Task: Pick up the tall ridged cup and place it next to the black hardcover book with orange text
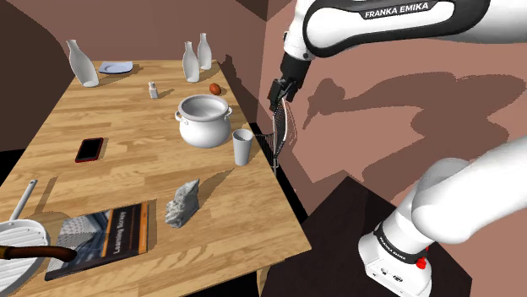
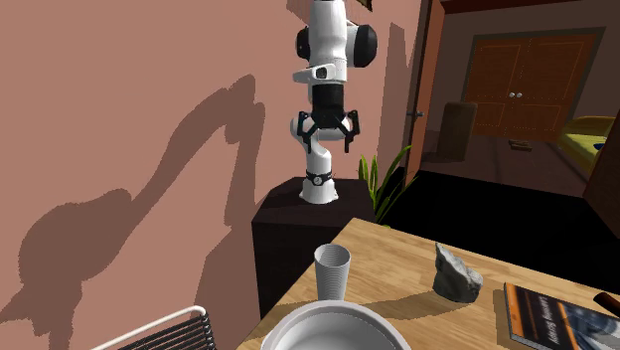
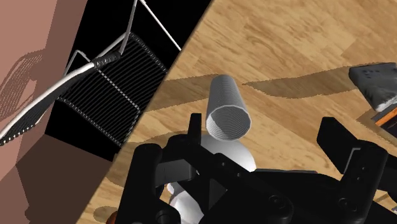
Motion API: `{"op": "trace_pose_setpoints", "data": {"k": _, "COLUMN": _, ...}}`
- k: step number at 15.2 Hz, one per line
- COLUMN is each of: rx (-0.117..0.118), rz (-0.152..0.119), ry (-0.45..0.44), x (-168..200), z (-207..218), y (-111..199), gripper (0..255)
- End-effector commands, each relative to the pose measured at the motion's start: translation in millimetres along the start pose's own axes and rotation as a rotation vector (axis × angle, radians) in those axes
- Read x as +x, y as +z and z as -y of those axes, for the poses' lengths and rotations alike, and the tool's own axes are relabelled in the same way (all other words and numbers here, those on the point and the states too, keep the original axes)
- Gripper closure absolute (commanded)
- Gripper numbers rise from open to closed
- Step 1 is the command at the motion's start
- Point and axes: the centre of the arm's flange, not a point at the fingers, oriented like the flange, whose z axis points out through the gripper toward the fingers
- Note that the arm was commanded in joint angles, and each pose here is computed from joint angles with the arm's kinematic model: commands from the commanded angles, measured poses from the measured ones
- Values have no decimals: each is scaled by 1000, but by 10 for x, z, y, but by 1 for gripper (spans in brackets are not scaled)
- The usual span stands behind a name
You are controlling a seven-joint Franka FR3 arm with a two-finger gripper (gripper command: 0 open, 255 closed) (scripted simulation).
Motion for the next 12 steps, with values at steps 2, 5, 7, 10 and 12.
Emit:
{"op": "trace_pose_setpoints", "data": {"k": 2, "rx": -18, "rz": 19, "ry": -6, "x": 249, "z": 128, "y": 350, "gripper": 0}}
{"op": "trace_pose_setpoints", "data": {"k": 5, "rx": -36, "rz": 39, "ry": -12, "x": 483, "z": 225, "y": 684, "gripper": 0}}
{"op": "trace_pose_setpoints", "data": {"k": 7, "rx": -48, "rz": 52, "ry": -17, "x": 634, "z": 288, "y": 911, "gripper": 0}}
{"op": "trace_pose_setpoints", "data": {"k": 10, "rx": -66, "rz": 71, "ry": -23, "x": 855, "z": 377, "y": 1255, "gripper": 0}}
{"op": "trace_pose_setpoints", "data": {"k": 12, "rx": -79, "rz": 85, "ry": -27, "x": 999, "z": 434, "y": 1488, "gripper": 0}}
